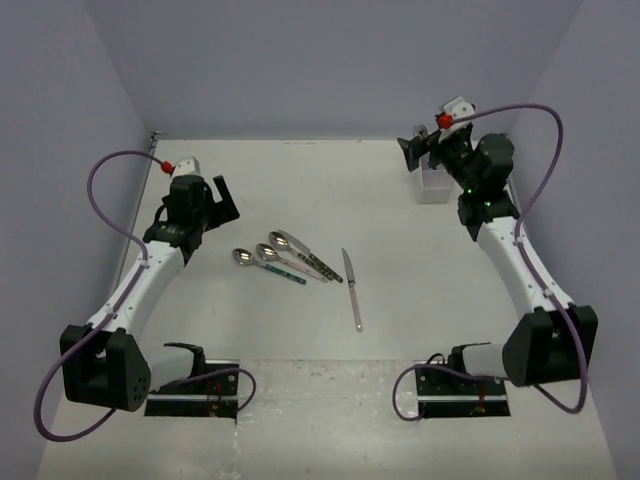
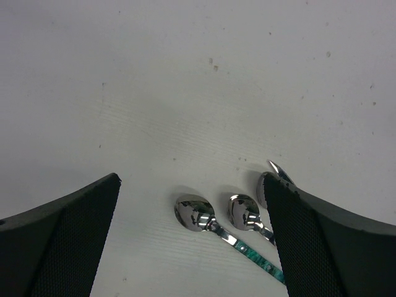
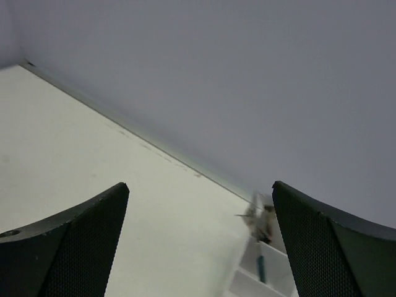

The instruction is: Sort the eating utensils into containers

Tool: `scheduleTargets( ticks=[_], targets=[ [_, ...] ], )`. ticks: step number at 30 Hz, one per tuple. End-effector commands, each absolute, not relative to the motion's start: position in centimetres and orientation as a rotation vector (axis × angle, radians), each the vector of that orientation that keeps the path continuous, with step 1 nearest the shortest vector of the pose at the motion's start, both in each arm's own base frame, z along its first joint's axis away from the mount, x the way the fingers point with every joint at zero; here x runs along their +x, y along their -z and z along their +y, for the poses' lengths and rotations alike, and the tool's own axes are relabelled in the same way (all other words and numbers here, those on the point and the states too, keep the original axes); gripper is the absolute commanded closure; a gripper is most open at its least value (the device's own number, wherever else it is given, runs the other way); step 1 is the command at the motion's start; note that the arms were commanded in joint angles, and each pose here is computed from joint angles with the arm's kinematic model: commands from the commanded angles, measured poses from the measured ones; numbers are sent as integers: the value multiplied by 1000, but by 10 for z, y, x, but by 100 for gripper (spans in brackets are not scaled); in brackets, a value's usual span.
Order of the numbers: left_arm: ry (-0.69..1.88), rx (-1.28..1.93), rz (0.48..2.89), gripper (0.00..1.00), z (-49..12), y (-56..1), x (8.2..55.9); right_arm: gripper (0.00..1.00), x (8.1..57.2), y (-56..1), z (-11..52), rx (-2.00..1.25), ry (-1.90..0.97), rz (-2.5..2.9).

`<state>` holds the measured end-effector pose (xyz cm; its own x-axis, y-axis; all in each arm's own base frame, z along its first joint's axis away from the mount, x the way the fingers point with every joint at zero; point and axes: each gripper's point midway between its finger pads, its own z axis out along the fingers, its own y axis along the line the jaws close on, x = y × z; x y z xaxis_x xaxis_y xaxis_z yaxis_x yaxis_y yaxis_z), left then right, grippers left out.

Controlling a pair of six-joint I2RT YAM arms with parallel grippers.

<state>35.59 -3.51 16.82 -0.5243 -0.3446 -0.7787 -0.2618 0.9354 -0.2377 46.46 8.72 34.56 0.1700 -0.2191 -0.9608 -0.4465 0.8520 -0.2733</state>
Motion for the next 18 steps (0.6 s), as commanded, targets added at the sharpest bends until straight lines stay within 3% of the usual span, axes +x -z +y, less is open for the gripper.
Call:
scheduleTargets(
  ticks=[1,6,12,18],
  targets=[
    [113,-454,2100,0,-34,-180,359,1,423,-295,114,-318,-280,1670],
    [96,-482,2114,0,-31,-171,355,1,363,-247,155,-179,-393,1897],
    [80,-501,2130,0,-28,-165,350,1,280,-135,175,-188,-398,2326],
    [107,-490,2138,0,-32,-163,349,1,250,-81,192,-298,-309,2497]
  ],
)
